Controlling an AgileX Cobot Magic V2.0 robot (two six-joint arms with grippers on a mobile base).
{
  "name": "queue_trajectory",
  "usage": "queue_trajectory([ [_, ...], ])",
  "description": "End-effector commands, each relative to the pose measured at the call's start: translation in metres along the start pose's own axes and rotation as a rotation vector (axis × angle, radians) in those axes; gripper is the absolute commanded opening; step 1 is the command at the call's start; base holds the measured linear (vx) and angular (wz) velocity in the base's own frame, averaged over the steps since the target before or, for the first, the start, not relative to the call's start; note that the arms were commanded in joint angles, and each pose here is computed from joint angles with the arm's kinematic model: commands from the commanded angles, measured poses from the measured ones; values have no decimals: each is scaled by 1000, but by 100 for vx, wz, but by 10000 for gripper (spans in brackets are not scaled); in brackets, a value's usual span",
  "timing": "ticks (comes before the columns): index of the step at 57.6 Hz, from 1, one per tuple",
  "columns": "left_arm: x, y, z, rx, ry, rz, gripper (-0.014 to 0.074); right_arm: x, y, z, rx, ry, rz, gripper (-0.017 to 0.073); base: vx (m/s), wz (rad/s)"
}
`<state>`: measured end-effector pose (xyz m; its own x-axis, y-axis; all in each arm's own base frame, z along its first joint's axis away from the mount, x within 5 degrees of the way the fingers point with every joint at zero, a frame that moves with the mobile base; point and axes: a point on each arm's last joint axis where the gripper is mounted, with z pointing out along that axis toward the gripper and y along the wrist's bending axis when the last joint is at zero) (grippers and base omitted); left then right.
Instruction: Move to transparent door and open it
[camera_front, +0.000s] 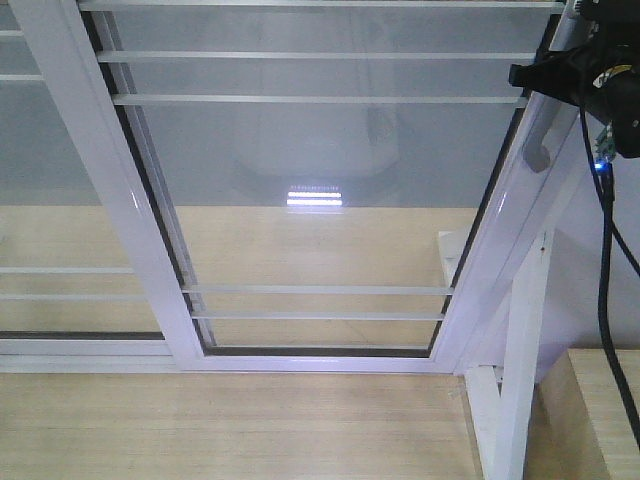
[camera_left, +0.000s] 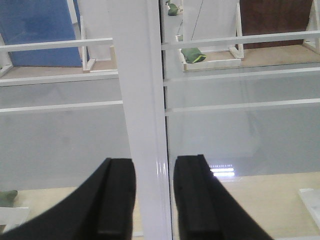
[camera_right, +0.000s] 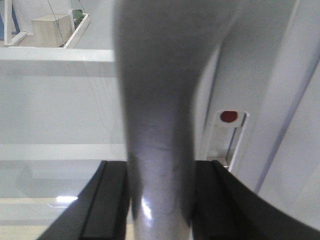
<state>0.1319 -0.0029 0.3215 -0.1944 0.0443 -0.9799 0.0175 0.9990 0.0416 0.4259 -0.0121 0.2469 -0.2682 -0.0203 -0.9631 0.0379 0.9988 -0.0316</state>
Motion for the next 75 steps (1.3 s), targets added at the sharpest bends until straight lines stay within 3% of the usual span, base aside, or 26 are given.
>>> queue_trajectory([
  [1, -17, -1, -3, 18, -108, -15, 353, -39, 1, -12, 3, -175, -7, 290, 0, 0],
  [9, -18, -1, -3, 19, -114, -15, 353, -40, 13, -13, -25, -176, -18, 283, 0, 0],
  [26, -19, -2, -3, 20, -122, -15, 353, -40, 50, -16, -125, -188, -115, 283, 0, 0],
  [75, -19, -2, -3, 20, -122, -12, 353, -41, 146, -41, -354, -254, -145, 283, 0, 0],
])
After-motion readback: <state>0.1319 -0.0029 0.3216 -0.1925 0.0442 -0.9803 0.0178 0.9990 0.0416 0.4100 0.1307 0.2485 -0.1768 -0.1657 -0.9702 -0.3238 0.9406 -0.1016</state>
